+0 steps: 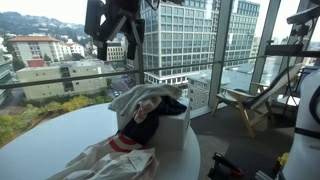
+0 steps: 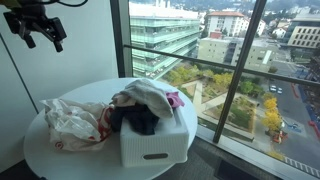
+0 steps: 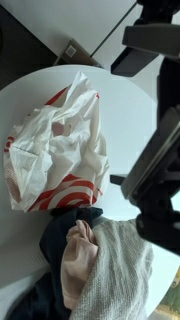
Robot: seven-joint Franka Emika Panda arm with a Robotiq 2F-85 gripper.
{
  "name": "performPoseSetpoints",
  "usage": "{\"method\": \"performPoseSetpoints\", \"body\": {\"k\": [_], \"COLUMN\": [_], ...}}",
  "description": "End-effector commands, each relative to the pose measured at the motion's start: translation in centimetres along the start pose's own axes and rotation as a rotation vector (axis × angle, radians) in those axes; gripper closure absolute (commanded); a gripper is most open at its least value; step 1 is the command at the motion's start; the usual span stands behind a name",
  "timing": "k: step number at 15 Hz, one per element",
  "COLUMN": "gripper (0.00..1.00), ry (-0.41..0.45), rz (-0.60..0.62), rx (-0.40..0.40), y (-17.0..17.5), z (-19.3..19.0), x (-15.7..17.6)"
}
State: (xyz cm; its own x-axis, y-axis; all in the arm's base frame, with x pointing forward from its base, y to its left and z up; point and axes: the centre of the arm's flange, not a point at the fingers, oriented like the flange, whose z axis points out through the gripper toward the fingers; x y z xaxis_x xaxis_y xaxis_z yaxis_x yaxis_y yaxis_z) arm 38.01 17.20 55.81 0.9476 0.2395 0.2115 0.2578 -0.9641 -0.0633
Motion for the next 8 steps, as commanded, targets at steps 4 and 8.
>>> {"method": "performPoseSetpoints", "body": {"k": [4,8], "gripper": [0.0,0.0], "ry": [0.0,0.07], "rz": [0.0,-0.092], "rx": [0.0,-0.06], "y": [0.0,-1.5], "z": [0.0,1.4], "x": [0.0,1.5]}}
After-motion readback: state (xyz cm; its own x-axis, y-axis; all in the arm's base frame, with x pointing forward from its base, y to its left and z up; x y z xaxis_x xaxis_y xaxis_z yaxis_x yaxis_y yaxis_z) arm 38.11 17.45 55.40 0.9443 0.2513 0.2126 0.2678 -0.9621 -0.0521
